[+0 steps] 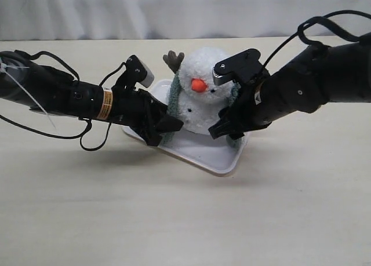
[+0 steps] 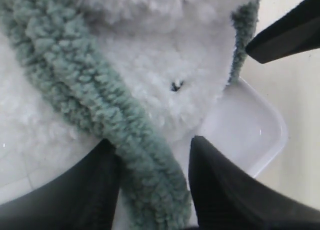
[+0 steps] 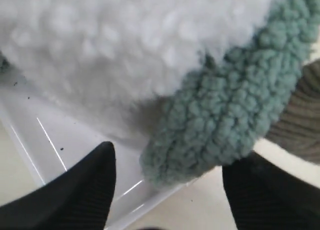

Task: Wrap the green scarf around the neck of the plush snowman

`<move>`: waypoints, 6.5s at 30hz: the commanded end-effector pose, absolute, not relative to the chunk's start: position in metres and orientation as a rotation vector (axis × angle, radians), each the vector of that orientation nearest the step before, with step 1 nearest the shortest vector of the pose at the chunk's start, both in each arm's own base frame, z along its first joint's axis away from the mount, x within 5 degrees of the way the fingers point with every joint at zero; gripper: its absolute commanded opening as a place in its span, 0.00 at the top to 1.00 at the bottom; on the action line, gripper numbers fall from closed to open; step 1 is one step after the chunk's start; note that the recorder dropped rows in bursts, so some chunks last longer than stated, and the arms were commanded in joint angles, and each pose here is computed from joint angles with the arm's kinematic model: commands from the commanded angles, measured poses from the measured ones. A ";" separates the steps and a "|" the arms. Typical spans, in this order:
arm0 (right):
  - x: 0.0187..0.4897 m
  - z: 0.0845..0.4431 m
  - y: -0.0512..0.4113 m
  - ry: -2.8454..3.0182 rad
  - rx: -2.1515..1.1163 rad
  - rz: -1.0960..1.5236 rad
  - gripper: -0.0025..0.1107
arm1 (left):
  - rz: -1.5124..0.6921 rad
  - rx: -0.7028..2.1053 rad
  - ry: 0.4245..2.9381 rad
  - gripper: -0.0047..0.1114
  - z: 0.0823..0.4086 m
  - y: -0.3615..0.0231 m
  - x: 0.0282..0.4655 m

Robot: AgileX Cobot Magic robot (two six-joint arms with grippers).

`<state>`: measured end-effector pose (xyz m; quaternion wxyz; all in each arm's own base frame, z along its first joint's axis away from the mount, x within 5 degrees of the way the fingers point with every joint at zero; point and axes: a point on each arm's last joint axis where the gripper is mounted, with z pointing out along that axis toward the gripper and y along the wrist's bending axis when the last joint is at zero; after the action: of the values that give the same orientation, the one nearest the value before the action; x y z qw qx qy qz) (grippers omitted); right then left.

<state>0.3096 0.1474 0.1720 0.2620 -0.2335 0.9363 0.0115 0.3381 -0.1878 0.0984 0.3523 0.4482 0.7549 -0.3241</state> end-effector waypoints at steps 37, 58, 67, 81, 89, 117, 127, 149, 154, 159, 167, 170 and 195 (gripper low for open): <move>0.290 0.166 0.164 2.585 -0.622 0.396 0.94 | -0.999 1.288 1.944 0.61 0.099 -0.218 0.313; 0.289 0.160 0.174 2.580 -0.609 0.553 0.54 | -1.083 1.599 1.614 0.44 0.105 -0.233 0.290; 0.288 0.173 0.175 2.531 -0.632 0.593 0.54 | -0.947 1.654 1.673 0.44 0.097 -0.231 0.293; 0.298 0.163 0.175 2.534 -0.527 0.555 0.44 | -1.046 1.646 1.625 0.44 0.102 -0.233 0.288; 0.300 0.174 0.184 2.536 -0.581 0.650 0.44 | -1.048 1.641 1.594 0.44 0.103 -0.234 0.289; 0.309 0.144 0.171 2.552 -0.637 0.394 0.91 | -0.675 1.517 1.934 0.44 0.096 -0.211 0.315; 0.286 0.179 0.165 2.736 -0.699 0.423 0.40 | -0.415 1.234 2.088 0.44 0.121 -0.196 0.332; 0.247 0.290 0.137 2.431 -0.643 0.346 0.94 | -0.284 1.036 2.066 0.96 0.181 -0.171 0.309; 0.228 0.310 0.126 2.299 -0.608 0.353 0.94 | -0.202 0.904 2.094 0.96 0.195 -0.155 0.295; 0.204 0.326 0.112 2.133 -0.554 0.366 0.94 | -0.166 0.830 2.071 0.96 0.215 -0.135 0.266; 0.148 0.362 0.084 1.898 -0.495 0.409 0.94 | -0.278 0.580 1.716 0.96 0.311 -0.092 0.175; 0.131 0.371 0.076 1.839 -0.485 0.418 0.94 | -0.361 0.489 1.616 0.96 0.332 -0.081 0.150; 0.106 0.385 0.063 1.746 -0.468 0.432 0.94 | -0.369 0.470 1.498 0.96 0.351 -0.070 0.126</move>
<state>0.1069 0.0637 0.3861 0.5994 -0.2006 0.7517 0.1879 0.1269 -0.0702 0.3518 0.6935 0.2141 0.6690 -0.1604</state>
